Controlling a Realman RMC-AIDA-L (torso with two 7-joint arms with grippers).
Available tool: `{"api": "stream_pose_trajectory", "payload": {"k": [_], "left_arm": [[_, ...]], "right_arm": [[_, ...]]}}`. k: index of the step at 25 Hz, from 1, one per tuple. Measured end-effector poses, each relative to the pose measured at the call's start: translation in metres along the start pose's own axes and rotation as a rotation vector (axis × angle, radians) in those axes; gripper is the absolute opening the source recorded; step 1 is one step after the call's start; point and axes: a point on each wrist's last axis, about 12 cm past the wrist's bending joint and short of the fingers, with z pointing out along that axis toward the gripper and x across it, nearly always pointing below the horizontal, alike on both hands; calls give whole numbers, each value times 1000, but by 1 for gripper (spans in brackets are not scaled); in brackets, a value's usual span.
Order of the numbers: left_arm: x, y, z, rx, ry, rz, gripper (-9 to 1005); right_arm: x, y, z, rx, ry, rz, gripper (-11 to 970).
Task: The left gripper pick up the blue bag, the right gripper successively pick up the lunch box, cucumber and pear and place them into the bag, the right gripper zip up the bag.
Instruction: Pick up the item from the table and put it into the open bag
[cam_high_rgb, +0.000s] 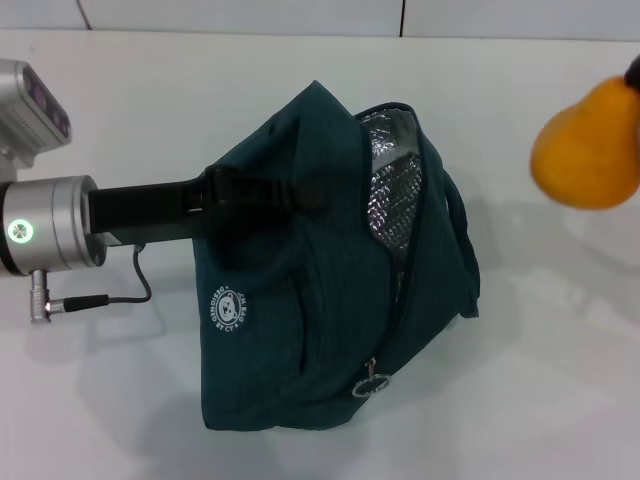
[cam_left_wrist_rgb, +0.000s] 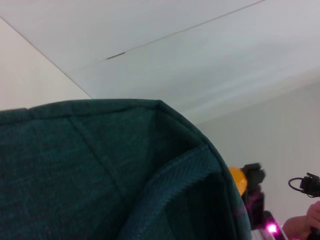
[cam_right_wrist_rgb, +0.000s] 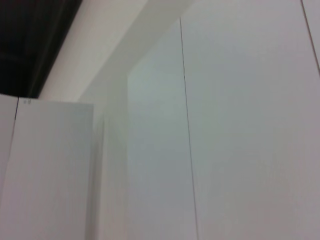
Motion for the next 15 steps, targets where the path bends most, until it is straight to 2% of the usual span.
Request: {"api": "stream_pose_trajectory", "payload": {"k": [7,15], "left_arm": [[0,0,-1,5,-12,1,37],[0,-1,-2,23,-38,-1,37]], "right_arm": [[0,-10,43,-79,2,24,79],[17,-4,99,-208,94,75,91]]}}
